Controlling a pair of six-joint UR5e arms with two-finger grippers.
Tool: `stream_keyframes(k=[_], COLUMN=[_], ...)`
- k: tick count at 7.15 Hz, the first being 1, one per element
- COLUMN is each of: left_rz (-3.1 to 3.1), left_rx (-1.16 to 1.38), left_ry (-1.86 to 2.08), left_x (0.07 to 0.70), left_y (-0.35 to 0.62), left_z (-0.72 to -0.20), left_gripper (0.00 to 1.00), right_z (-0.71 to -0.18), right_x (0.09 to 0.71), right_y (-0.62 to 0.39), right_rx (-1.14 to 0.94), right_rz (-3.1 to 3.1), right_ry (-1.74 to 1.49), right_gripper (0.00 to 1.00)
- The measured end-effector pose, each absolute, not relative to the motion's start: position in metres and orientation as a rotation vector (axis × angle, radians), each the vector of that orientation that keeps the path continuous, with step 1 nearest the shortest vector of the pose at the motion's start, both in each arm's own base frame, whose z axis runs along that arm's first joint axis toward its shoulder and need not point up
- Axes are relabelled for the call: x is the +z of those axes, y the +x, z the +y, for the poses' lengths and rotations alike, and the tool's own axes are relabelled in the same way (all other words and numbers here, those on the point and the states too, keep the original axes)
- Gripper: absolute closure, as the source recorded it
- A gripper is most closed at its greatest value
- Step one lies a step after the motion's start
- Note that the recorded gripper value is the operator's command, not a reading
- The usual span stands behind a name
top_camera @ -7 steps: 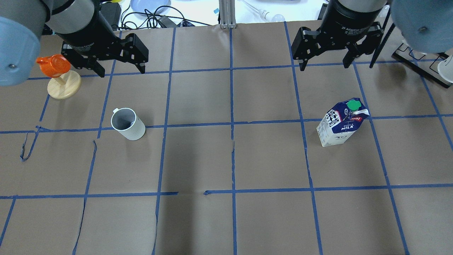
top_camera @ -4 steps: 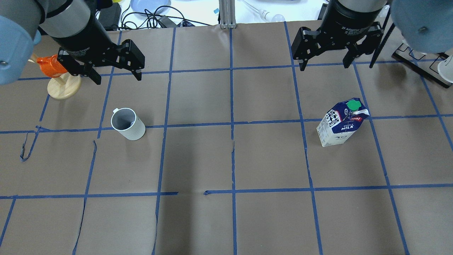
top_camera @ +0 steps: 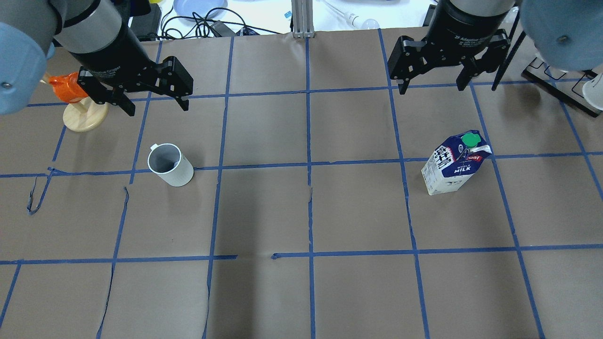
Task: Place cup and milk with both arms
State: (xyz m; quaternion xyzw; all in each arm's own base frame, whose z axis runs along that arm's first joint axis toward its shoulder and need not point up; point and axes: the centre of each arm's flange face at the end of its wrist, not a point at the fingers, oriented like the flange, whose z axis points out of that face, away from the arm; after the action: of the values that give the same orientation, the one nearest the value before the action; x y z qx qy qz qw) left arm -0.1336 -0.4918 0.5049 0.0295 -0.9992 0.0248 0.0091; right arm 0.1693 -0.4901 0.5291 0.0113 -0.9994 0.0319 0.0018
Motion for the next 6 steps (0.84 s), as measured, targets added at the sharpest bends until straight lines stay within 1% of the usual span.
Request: stream_keyframes(k=[4,6], left_rz=[-3.142,-3.157], left_rx=[0.067,-0.030], left_ry=[0.049,0.029], left_x=[0.499,0.456], left_y=[-0.114,-0.057], left_z=[-0.498,-0.509], left_gripper=[0.00,0.00], right_z=[-0.490,-0.490], right_x=[0.529,0.529], right_y=[0.169,0.169], right_rx=[0.099,0.100], right_rz=[-3.136,-3.135], right_ry=[0.035,0.035], right_gripper=[0.00,0.00])
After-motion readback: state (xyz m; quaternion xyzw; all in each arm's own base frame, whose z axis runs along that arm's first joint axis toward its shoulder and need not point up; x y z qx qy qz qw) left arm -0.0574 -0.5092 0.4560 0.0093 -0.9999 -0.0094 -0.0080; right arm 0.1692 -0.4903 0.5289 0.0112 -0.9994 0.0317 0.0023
